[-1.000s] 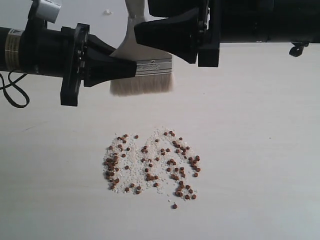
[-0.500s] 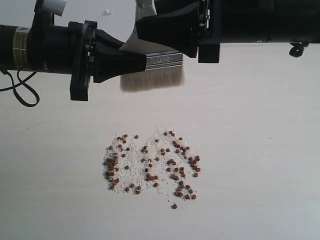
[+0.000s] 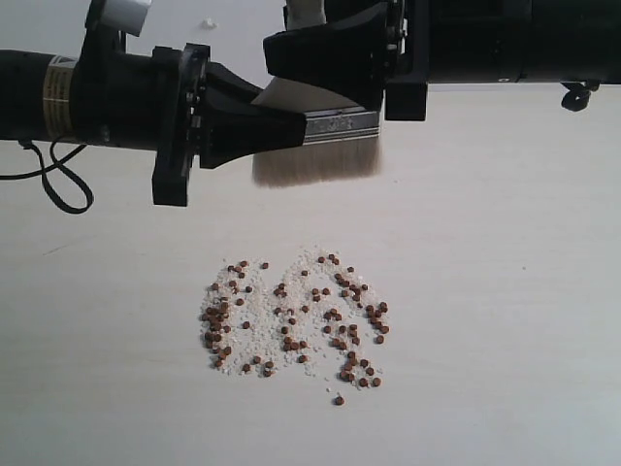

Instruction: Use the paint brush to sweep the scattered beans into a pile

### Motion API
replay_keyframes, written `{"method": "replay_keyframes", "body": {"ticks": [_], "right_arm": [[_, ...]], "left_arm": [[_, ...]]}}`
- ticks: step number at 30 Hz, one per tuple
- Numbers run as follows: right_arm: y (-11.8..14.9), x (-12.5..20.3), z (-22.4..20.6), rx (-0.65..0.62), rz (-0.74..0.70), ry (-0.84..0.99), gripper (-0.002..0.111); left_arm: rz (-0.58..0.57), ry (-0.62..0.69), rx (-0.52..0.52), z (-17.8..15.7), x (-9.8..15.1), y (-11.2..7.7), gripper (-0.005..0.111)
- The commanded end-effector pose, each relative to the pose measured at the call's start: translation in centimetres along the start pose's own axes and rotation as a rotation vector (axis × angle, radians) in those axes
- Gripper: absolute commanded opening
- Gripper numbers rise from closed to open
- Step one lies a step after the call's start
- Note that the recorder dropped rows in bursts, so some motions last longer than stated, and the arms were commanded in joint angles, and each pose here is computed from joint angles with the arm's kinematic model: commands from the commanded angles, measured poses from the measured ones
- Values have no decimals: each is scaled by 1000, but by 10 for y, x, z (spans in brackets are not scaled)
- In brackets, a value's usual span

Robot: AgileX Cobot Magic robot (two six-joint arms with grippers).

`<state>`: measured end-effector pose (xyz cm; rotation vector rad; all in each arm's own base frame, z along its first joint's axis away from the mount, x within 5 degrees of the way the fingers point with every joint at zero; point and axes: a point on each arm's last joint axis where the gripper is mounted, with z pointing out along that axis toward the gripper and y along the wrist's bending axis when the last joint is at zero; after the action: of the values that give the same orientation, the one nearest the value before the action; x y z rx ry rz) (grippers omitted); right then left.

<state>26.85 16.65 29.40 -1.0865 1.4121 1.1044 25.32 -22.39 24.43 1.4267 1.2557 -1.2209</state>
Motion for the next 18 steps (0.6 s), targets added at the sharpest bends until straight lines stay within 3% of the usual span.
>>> {"method": "replay_keyframes", "body": {"ticks": [1,4,5,9,12,14,16,18], "right_arm": [[-2,-2,1,12,6,-4,32],[-5,0,0,45,17,11,5],[-6,0,0,60,32,17,0],[-8,1,0,83,37,28,0],[-8,1,0,83,37,28,0],[-8,1,0,83,37,28,0],[-8,1,0,85,37,29,0],[-9,2,0,95,39,33,0]], "left_arm": [[2,-32,1,1,-5,0,0],[5,-32,1,1,-5,0,0],[3,-34,-1,1,-5,0,0],[13,-39,-4,1,-5,1,0],[85,-42,-8,1,-6,1,3],[86,-43,-10,1,-6,1,13],[83,-54,-19,1,-7,2,33],[78,-59,-23,1,-7,2,61]]}}
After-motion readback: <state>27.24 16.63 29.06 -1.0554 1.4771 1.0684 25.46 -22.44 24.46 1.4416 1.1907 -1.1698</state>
